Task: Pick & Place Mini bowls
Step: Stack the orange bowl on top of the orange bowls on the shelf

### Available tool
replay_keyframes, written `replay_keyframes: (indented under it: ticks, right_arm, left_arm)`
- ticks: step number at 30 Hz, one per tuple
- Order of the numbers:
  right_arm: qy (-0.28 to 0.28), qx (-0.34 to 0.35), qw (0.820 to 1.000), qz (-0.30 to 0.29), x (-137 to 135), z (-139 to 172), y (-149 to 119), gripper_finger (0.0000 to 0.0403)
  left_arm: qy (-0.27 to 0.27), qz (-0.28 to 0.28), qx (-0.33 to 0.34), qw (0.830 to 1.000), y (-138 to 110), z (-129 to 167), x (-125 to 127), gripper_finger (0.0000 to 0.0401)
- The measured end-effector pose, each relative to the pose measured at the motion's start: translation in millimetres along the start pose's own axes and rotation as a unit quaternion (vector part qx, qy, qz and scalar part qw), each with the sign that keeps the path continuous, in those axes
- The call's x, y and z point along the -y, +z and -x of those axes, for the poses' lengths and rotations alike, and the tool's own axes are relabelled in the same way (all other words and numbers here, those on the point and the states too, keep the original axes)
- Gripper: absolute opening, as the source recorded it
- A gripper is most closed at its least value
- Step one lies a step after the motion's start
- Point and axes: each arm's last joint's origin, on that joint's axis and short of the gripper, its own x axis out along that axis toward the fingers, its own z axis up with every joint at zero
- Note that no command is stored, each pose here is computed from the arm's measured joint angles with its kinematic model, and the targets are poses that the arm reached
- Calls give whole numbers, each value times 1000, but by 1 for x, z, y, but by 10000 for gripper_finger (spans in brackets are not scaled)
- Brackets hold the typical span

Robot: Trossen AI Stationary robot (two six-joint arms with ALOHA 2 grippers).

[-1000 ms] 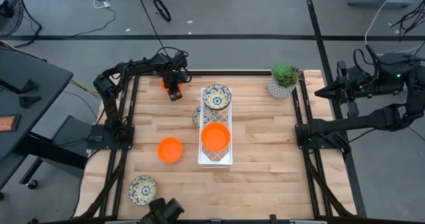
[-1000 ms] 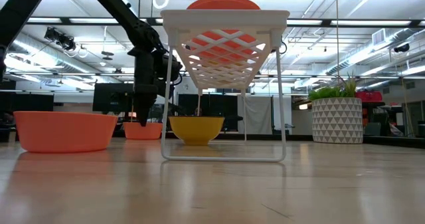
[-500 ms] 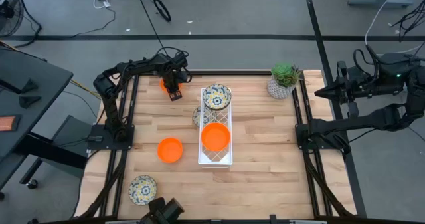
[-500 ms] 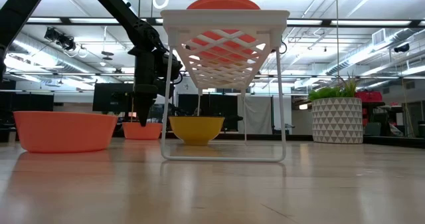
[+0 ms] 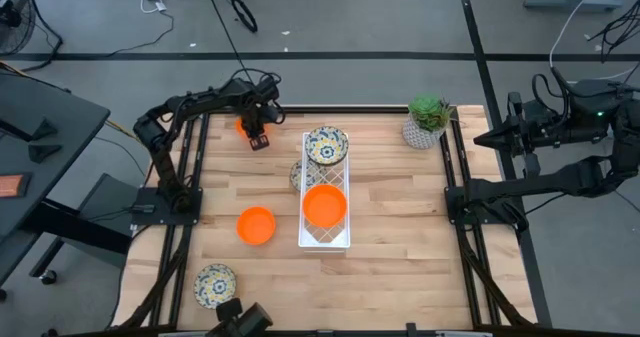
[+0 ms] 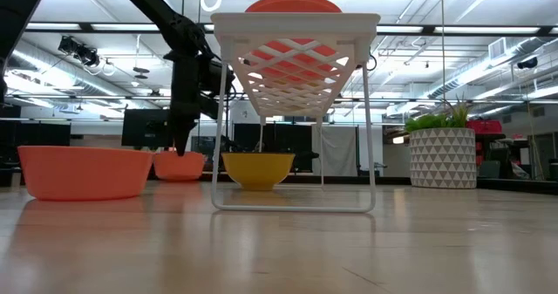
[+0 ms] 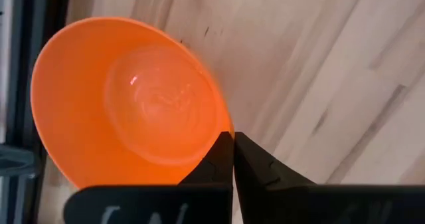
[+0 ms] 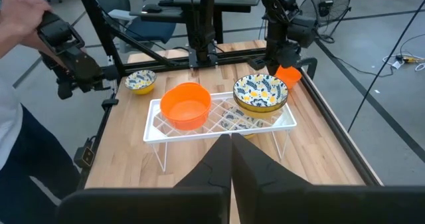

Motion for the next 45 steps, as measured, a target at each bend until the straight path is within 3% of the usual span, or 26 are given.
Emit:
replay_keyframes:
  ticks: [18, 31, 45]
  right_arm:
    - [0, 0, 1000, 0, 0, 0, 0, 11]
    - [0, 0, 1000, 0, 0, 0, 0, 11]
    - [0, 0, 1000, 0, 0, 0, 0, 11]
  left_arm:
    - [59, -16, 40, 997, -26, 70, 28, 0]
    - [89, -29, 140, 986, -30, 156, 43, 0]
    - [111, -89, 237, 961, -34, 229, 57, 0]
